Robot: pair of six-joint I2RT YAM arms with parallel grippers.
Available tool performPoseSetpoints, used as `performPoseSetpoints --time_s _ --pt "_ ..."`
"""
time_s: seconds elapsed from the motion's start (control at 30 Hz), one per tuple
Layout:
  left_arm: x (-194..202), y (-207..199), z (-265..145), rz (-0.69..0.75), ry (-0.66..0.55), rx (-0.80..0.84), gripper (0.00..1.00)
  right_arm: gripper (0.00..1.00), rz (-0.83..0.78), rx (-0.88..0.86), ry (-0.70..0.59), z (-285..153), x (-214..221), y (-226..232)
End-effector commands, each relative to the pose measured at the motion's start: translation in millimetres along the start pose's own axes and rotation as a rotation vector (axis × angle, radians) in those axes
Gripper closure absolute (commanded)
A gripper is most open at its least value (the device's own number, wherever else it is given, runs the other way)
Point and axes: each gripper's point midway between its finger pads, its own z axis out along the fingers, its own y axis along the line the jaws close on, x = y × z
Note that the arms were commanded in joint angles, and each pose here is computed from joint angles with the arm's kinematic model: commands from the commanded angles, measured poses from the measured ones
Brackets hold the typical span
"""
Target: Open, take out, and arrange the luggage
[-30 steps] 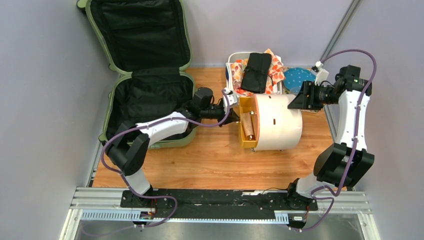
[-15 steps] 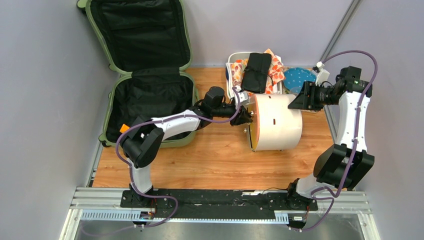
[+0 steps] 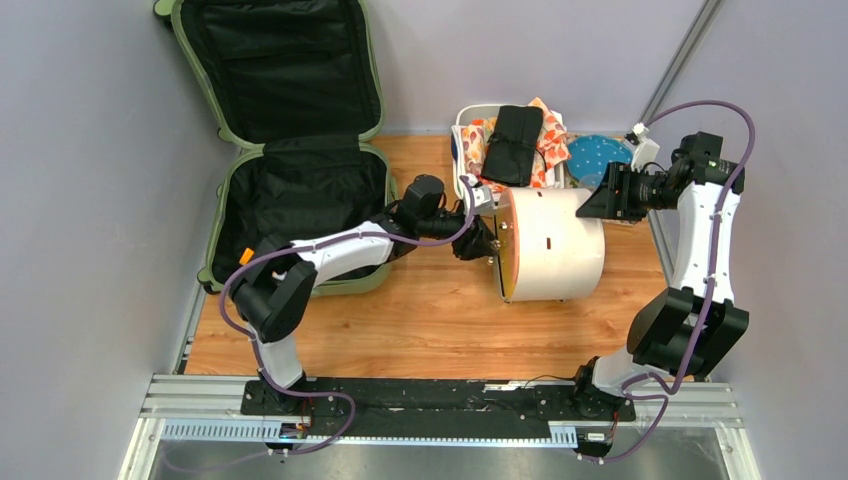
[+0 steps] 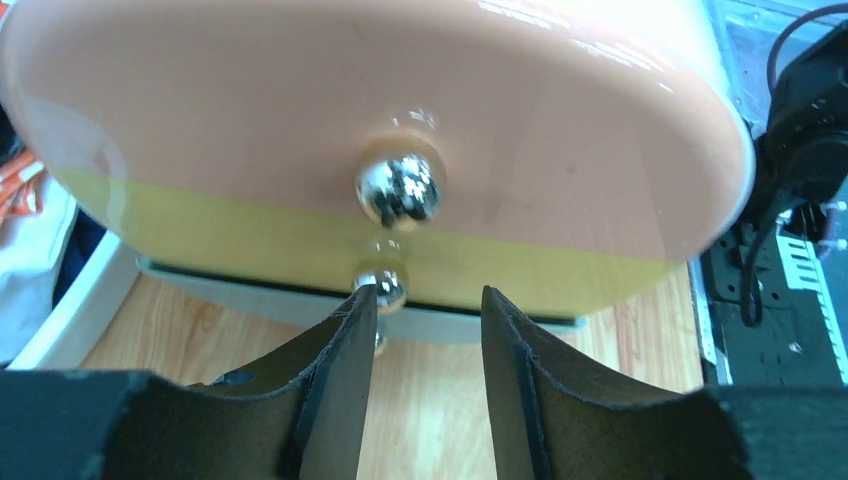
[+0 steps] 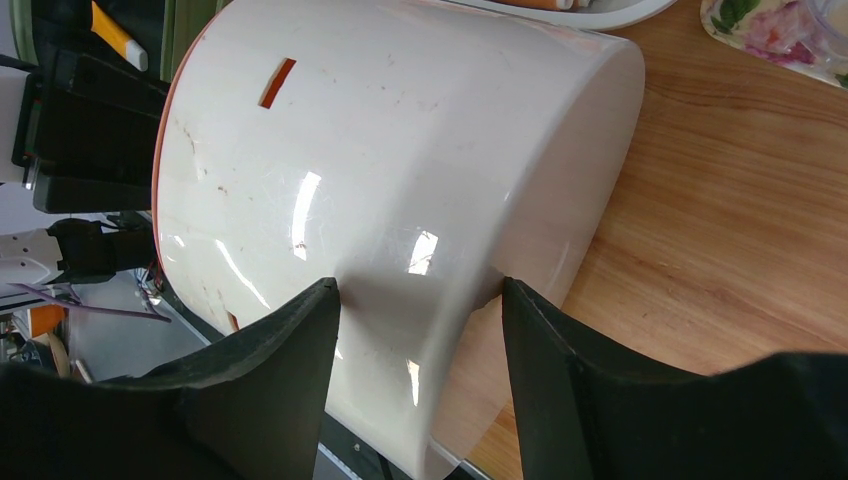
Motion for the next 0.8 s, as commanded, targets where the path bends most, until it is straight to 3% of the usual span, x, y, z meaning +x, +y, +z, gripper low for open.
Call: performPoseSetpoints --time_s 0.0,0.2,0.53,0.77 --pt "-12 2 -32 0.046 0.002 -0.069 0.51 0.39 0.077 0.026 0.174 5 37 -4" --pt "28 13 -28 -0.046 0.067 -0.120 0.57 0.39 0.085 0.018 0.174 7 36 -5" --pt "39 28 4 -0.291 -0.042 -0.121 0.60 0.39 0.089 0.029 0.168 8 34 -7" --pt "34 20 19 -0.361 -0.123 -0.053 0.60 0.39 0.097 0.034 0.163 9 33 -9"
